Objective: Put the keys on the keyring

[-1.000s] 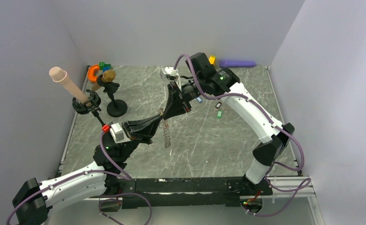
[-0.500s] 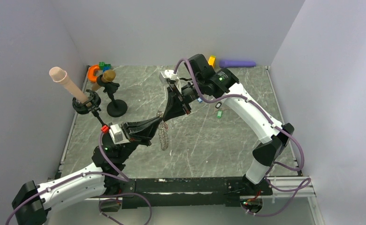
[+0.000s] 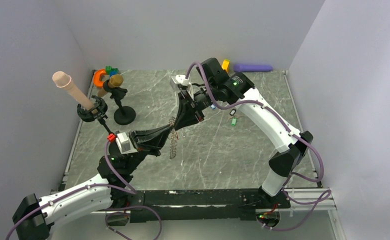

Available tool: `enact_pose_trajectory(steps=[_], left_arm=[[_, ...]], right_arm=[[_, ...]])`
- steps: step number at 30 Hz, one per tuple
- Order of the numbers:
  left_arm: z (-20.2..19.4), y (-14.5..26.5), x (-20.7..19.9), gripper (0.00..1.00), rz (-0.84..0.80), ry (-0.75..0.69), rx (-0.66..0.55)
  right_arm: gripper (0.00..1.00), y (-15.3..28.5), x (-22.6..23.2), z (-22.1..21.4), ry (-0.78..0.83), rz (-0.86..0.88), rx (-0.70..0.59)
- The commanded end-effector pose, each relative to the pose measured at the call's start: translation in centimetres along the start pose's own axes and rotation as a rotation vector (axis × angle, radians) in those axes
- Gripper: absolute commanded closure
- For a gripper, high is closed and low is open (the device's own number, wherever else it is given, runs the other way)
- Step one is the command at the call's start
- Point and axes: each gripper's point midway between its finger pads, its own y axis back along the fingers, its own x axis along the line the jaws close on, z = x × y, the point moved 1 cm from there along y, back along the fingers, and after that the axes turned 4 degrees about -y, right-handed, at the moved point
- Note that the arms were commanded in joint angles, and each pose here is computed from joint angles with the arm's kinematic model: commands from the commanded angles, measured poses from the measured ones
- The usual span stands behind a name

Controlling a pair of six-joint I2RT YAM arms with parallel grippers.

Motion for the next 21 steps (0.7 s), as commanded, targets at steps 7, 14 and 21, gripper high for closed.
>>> enact_pose_trajectory(steps=[7, 14, 21], left_arm=[[2.62, -0.21, 0.01, 1.00, 0.005, -0.001, -0.097], [2.45, -0.19, 0.02, 1.00, 0.006, 0.006, -0.094], [2.22, -0.31, -0.08, 1.00, 0.000, 0.012, -0.092]], right_arm=[[0.86, 0.65, 1.34, 1.22, 0.014, 0.030, -0.030], [0.74, 0.65, 1.13, 1.34, 0.009, 0.024, -0.033], [0.68, 0.55, 0.74, 1.56, 0.001, 0.010, -0.037]])
